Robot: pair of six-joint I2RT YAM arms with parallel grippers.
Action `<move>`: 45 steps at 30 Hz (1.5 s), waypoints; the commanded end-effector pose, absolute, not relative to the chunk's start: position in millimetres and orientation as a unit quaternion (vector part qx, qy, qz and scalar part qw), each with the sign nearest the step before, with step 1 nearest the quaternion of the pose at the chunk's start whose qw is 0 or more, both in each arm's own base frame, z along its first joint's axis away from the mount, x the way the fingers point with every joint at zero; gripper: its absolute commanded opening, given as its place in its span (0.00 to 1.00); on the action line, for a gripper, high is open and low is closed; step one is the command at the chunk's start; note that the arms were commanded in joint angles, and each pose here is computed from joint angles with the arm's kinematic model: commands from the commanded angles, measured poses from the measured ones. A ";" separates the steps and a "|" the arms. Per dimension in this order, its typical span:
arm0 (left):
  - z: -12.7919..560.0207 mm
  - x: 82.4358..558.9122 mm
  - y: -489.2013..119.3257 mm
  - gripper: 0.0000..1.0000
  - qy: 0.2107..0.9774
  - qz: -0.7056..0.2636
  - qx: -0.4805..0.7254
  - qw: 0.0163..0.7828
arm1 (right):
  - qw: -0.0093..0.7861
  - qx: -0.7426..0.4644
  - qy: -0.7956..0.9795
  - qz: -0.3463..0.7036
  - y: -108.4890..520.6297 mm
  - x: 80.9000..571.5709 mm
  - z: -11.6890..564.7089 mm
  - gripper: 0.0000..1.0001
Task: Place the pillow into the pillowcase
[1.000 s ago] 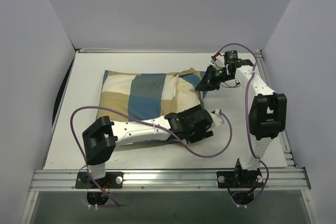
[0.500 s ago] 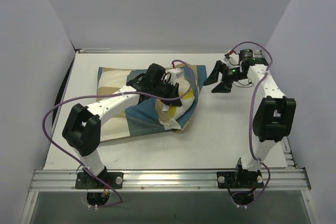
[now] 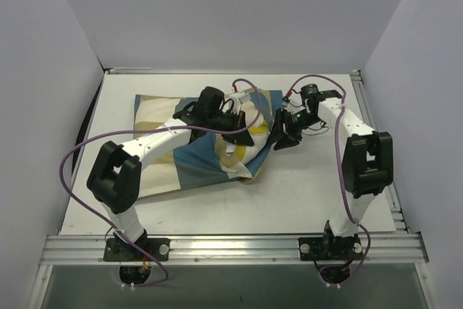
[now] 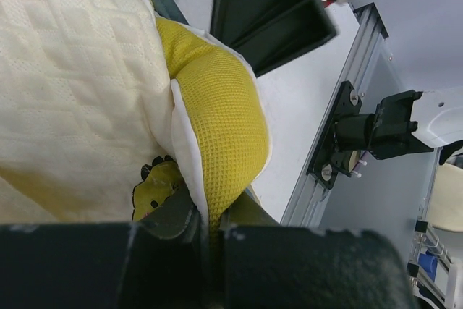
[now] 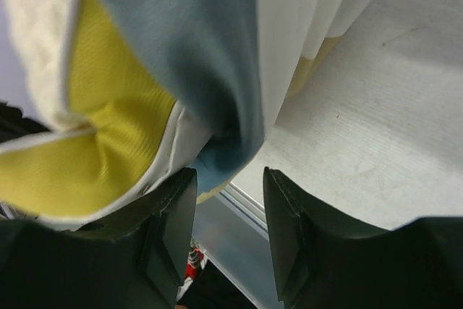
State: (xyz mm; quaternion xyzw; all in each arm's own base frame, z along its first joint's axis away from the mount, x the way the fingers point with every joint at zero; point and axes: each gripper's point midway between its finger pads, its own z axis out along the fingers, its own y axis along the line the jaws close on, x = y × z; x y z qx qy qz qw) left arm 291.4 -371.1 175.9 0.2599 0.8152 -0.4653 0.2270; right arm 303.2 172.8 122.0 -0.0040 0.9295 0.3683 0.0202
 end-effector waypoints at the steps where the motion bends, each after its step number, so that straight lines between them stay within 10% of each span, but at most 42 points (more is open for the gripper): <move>1: 207.2 289.1 -380.6 0.00 0.779 -0.513 0.270 0.239 | 0.017 0.017 0.939 0.344 170.7 315.7 101.6 0.41; 8: 212.2 293.6 -377.9 0.00 0.773 -0.533 0.248 0.238 | 0.008 0.017 0.941 0.338 189.4 323.2 81.6 0.42; 12: 198.4 300.4 -371.4 0.00 0.793 -0.508 0.236 0.239 | 0.013 0.010 0.921 0.389 198.1 327.3 101.1 0.01; 19: 107.0 359.0 -319.1 0.00 0.907 -0.228 0.194 0.297 | 0.037 -0.045 0.874 0.482 192.5 267.8 183.4 0.00; 29: 8.9 382.2 -336.6 0.00 0.938 -0.221 0.136 0.230 | 0.031 -0.080 0.835 0.543 196.2 242.1 236.3 0.00; 32: 55.7 376.1 -368.6 0.26 0.882 -0.369 0.159 0.248 | 0.031 -0.065 0.844 0.531 191.0 256.9 227.0 0.00; 35: 125.4 346.8 -374.6 0.92 0.829 -0.449 0.193 0.273 | 0.022 -0.054 0.856 0.513 186.9 268.4 210.1 0.00; 36: 161.9 328.3 -374.4 0.98 0.804 -0.481 0.216 0.276 | 0.023 -0.052 0.860 0.507 185.8 273.4 207.3 0.00; 41: 198.6 298.3 -344.1 0.92 0.803 -0.451 0.264 0.286 | 0.015 -0.041 0.858 0.512 191.3 291.2 207.5 0.00; 45: 196.4 298.2 -330.1 0.59 0.811 -0.425 0.270 0.298 | 0.030 -0.047 0.854 0.517 193.2 294.5 222.8 0.00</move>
